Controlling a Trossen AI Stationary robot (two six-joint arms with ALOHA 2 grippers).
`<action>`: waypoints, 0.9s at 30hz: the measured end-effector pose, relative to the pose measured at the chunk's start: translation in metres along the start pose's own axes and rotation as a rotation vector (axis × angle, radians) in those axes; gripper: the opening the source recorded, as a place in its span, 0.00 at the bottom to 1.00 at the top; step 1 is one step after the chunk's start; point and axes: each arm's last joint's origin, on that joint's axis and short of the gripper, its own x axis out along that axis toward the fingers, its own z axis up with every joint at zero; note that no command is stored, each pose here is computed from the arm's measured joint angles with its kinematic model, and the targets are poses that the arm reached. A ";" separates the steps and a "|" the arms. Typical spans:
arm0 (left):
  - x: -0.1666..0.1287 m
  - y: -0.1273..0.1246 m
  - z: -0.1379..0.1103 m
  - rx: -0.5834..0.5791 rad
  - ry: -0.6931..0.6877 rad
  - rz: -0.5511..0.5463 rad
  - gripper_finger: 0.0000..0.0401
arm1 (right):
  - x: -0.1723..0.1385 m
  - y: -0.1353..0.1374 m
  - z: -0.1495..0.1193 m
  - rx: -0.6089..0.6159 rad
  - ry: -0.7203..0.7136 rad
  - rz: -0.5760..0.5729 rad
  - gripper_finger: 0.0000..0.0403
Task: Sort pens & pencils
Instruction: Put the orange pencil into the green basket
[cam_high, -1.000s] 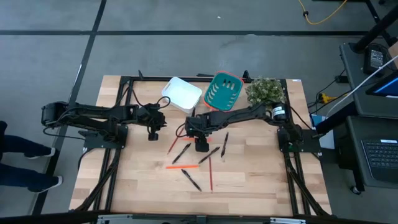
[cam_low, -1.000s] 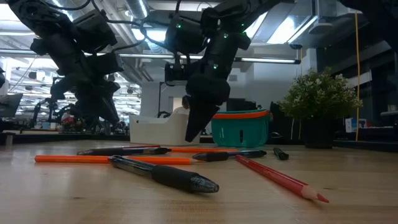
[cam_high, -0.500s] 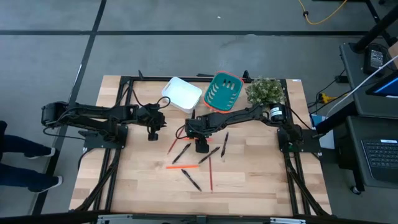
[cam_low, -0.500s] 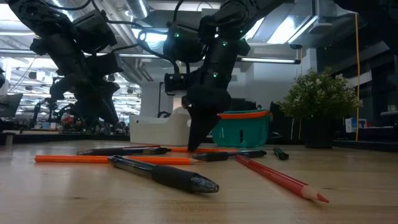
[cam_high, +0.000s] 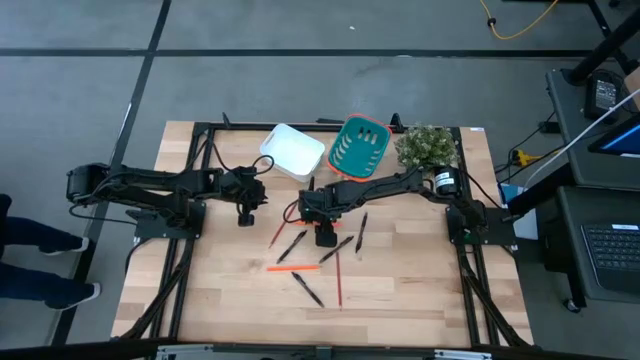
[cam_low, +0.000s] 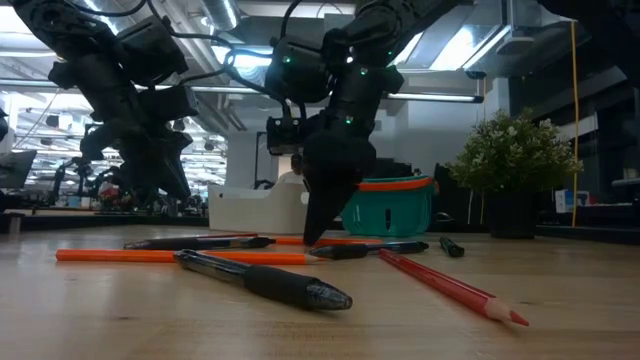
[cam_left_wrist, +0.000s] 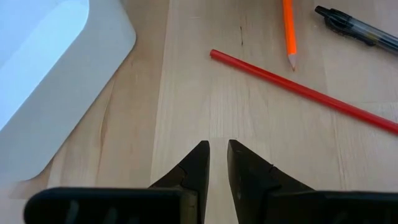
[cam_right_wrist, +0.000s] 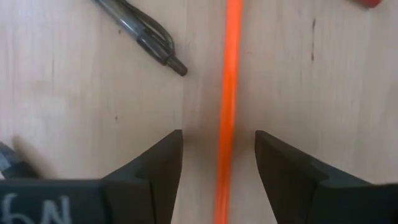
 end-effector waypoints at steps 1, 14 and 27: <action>0.000 0.000 0.000 0.000 0.000 0.000 0.13 | 0.000 0.000 0.000 0.000 0.000 0.001 0.49; 0.000 0.000 0.000 0.000 -0.001 0.000 0.13 | 0.000 0.001 0.001 0.023 -0.010 -0.010 0.40; 0.000 0.000 0.000 -0.002 0.000 0.000 0.13 | 0.018 0.000 -0.003 0.028 0.025 -0.018 0.33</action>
